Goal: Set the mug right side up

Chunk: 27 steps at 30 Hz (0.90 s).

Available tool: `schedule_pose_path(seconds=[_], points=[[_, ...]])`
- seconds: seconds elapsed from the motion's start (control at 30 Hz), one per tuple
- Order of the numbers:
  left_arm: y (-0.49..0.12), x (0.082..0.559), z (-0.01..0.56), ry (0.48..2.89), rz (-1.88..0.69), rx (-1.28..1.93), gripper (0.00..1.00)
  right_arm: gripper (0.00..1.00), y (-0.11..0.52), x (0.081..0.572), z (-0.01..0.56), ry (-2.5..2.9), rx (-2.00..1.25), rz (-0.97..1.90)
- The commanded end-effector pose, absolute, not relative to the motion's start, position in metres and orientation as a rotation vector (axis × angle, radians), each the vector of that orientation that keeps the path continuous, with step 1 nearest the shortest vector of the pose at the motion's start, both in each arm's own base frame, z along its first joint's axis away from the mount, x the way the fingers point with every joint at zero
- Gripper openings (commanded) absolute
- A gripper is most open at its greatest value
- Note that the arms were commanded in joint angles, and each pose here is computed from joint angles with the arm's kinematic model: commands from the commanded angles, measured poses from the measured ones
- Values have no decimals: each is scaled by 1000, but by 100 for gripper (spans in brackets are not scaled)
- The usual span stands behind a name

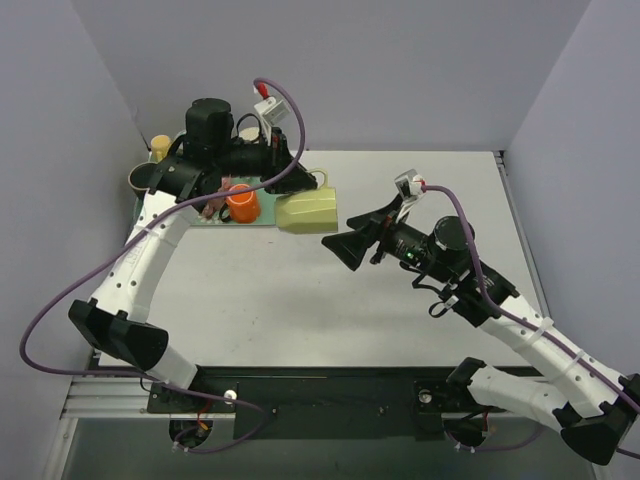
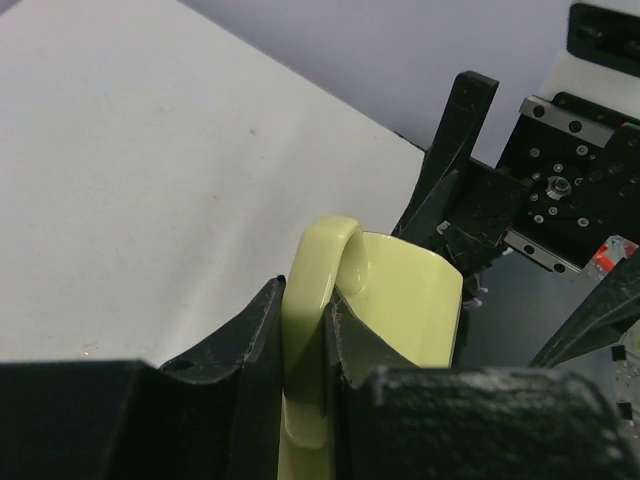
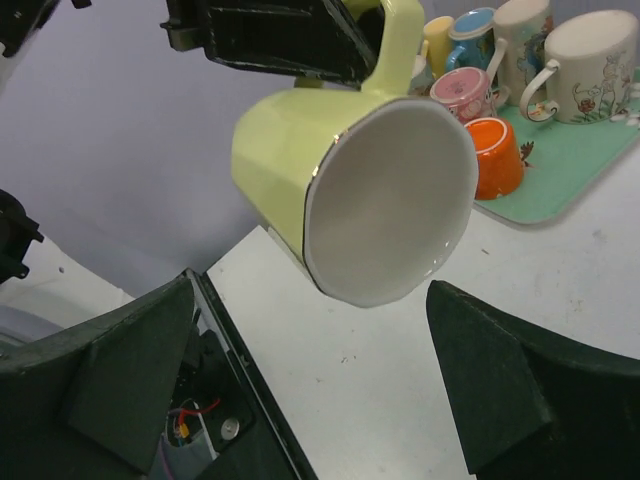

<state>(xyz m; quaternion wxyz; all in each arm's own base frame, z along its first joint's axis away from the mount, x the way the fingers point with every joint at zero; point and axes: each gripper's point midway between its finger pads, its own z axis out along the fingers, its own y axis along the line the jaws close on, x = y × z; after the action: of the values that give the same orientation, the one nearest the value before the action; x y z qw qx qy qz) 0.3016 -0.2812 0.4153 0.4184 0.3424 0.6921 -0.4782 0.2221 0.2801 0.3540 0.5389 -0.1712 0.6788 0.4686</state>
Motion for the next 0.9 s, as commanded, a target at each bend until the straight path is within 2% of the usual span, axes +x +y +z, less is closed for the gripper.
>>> schedule_pose_path(seconds=[0.0,0.07,0.2,0.3,0.37,0.4,0.43,0.47,0.5,0.53,0.57,0.6,0.63,0.77,0.87], points=[[-287,275,433,1676,-1327,905,0,94,286,209,402,1473,-418,1189],[-291,266,431,1667,-1351,941,0,92,288,210,402,1483,-428,1182],[-296,255,432,1651,-1380,973,0,77,303,209,406,1480,-438,1236],[-301,255,437,1643,-1400,960,0,70,322,208,409,1486,-459,1320],[-303,256,442,1619,-1416,957,0,54,327,209,411,1491,-470,1335],[-304,257,441,1618,-1413,958,0,37,328,209,412,1490,-475,1337],[-304,259,437,1626,-1412,955,0,27,327,209,414,1484,-471,1331],[-304,261,435,1630,-1400,950,0,7,325,210,415,1482,-464,1319],[-304,265,428,1649,-1388,939,0,0,322,212,410,1501,-468,1282],[-300,276,422,1675,-1334,899,6,0,313,222,405,1532,-419,1212],[-295,285,413,1712,-1306,866,65,0,305,229,382,1624,-419,1105],[-290,296,408,1728,-1247,836,83,0,290,242,380,1655,-351,994],[-280,308,401,1745,-1206,807,86,0,268,255,348,1773,-312,801],[-237,354,380,1784,-978,720,86,0,205,278,287,1983,-255,334],[-190,396,351,1857,-650,671,87,0,164,294,237,2166,-223,89]])
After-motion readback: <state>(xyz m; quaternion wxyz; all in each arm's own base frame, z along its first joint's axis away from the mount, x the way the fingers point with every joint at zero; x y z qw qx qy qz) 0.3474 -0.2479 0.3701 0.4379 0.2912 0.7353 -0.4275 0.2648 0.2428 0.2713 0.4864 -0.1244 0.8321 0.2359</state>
